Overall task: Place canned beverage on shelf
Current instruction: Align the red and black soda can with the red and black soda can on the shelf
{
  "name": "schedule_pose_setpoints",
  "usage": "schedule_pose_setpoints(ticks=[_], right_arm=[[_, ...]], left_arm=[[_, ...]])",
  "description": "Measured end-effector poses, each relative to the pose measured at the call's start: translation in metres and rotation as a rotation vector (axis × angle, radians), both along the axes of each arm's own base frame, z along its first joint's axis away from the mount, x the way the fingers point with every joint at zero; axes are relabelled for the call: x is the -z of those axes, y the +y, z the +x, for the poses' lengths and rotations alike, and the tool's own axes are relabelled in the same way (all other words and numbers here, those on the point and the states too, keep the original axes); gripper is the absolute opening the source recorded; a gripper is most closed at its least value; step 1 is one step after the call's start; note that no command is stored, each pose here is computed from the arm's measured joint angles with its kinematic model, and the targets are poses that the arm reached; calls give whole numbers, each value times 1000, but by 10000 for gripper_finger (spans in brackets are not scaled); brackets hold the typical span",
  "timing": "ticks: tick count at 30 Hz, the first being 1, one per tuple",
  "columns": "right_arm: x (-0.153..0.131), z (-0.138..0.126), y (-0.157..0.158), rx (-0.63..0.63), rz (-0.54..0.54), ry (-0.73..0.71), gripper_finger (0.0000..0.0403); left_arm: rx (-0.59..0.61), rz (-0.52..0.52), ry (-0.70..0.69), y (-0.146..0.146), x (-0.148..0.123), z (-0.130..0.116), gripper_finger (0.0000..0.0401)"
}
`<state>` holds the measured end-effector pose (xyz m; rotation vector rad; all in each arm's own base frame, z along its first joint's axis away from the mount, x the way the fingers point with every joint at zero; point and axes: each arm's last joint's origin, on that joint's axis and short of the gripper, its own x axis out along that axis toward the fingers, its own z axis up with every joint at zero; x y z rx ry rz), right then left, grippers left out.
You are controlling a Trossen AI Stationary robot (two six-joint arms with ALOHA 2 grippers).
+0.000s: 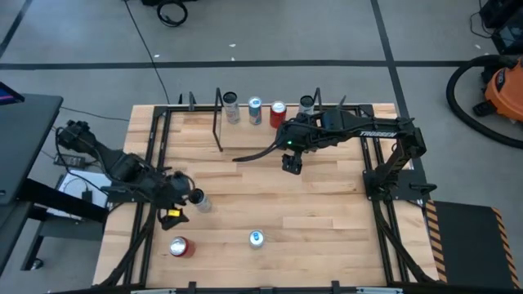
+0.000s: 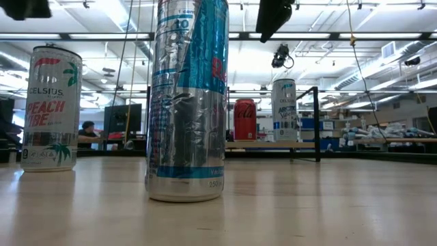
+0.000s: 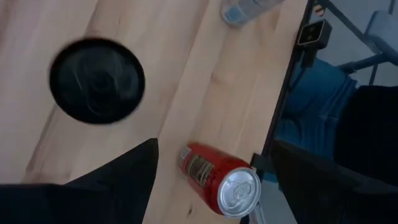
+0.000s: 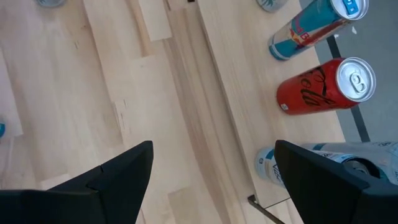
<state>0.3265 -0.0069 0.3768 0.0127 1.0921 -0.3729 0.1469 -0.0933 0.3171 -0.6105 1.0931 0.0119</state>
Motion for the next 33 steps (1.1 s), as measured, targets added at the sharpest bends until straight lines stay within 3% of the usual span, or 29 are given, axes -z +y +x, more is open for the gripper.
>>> schedule_pose_setpoints(ticks=[7,25,33], right_arm=[[0,0,0,-6,-3,2,346],[0,0,1,-17,-6,5,346],[0,1,1,-48,-22,4,346]], left_arm=[[11,17,29,-16,6,-2,311],[-27,-50,-68,-16,-1,10,311],[-1,-32,-104,-15,-2,12,311]])
